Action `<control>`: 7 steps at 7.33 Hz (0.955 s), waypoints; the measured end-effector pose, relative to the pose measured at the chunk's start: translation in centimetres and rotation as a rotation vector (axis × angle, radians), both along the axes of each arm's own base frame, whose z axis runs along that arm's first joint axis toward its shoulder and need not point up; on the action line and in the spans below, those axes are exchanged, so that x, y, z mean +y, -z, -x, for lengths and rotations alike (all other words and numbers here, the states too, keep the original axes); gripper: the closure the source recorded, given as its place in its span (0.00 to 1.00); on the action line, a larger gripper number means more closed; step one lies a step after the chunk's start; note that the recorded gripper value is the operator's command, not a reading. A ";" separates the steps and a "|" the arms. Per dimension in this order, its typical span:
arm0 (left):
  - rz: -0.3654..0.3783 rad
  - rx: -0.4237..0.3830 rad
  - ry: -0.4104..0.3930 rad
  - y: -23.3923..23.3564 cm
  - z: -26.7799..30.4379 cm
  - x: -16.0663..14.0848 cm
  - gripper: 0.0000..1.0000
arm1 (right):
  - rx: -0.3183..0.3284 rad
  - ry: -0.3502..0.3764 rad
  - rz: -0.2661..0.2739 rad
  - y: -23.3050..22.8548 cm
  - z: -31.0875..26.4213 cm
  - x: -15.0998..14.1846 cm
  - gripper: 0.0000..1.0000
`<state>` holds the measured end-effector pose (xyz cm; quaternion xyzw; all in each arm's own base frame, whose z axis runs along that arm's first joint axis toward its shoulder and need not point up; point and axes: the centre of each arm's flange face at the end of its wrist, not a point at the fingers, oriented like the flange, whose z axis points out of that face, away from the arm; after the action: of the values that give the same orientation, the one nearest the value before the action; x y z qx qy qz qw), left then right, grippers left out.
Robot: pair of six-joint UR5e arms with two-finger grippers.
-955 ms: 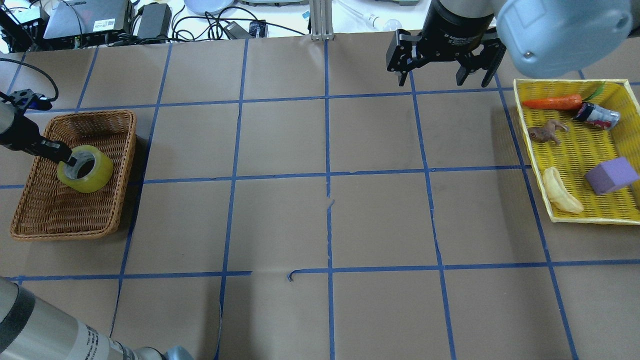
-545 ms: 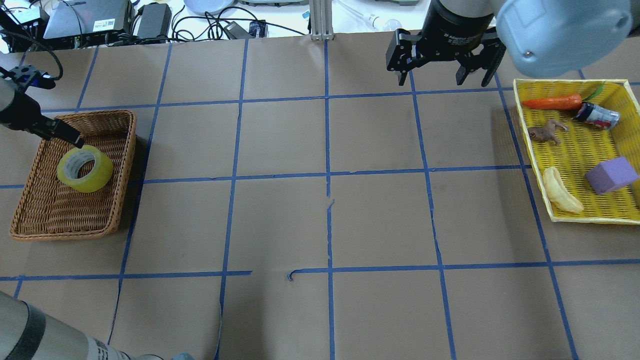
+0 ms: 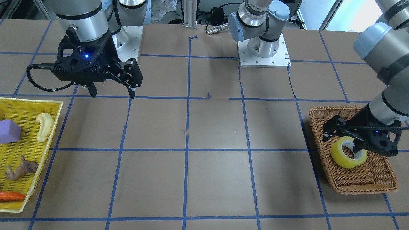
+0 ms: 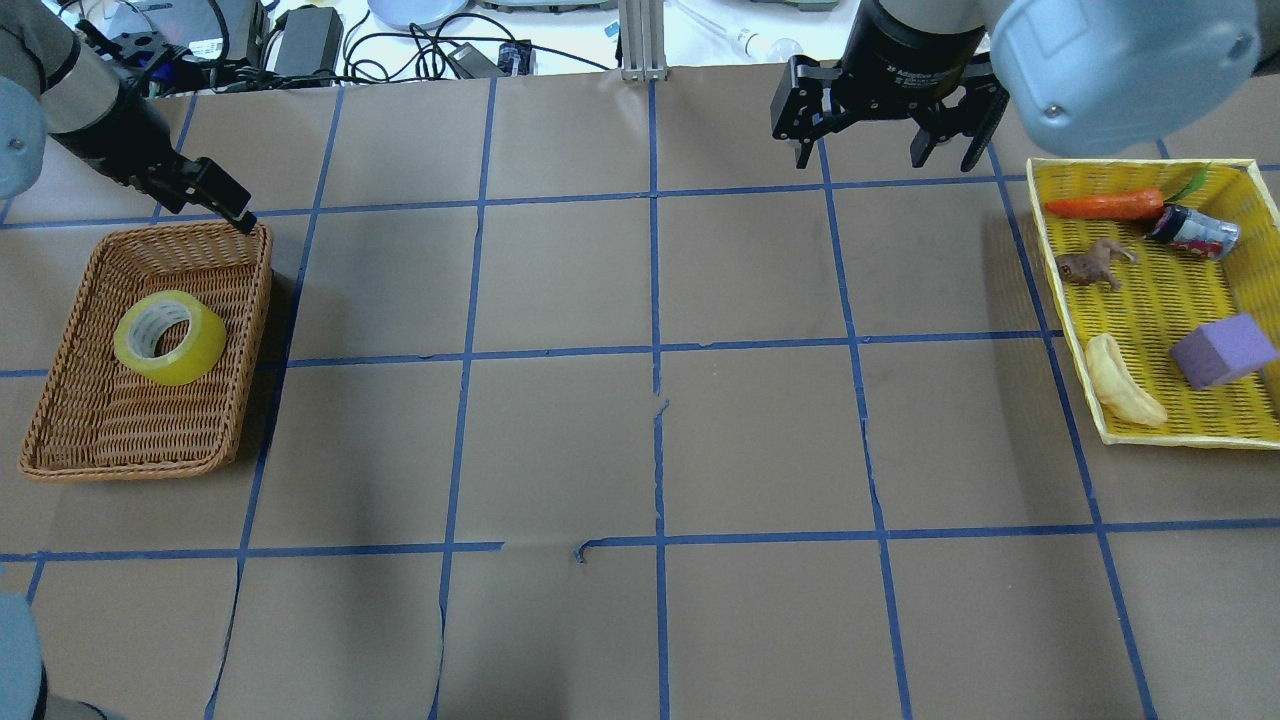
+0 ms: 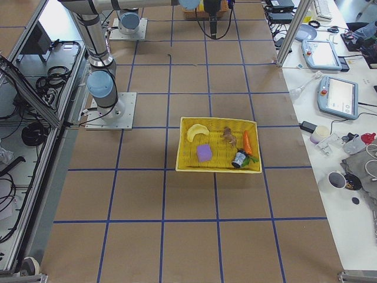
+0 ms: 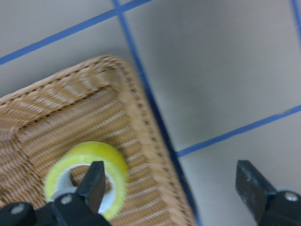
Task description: Transfer tape with both arms
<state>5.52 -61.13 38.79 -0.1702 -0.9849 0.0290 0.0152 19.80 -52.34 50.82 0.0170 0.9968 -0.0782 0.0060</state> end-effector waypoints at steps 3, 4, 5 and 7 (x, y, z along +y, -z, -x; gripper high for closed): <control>0.011 0.008 -0.155 -4.8 10.5 3.0 0.00 | -0.002 0.000 0.016 -0.1 0.0 -0.2 0.00; 0.016 0.003 -0.189 -6.3 13.2 4.3 0.00 | -0.001 0.000 0.016 -0.1 0.0 -0.2 0.00; 0.018 -0.012 -0.210 -7.4 15.4 5.4 0.00 | -0.001 -0.001 0.017 -0.1 -0.1 -0.2 0.00; 0.014 -0.030 -0.210 -9.5 18.1 8.0 0.00 | -0.001 0.000 0.019 -0.2 0.0 -0.2 0.00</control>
<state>-12.53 -53.09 48.32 -0.0667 -0.9972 0.0347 -0.0041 19.82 -52.51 51.02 0.0170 0.9960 -0.0876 0.0069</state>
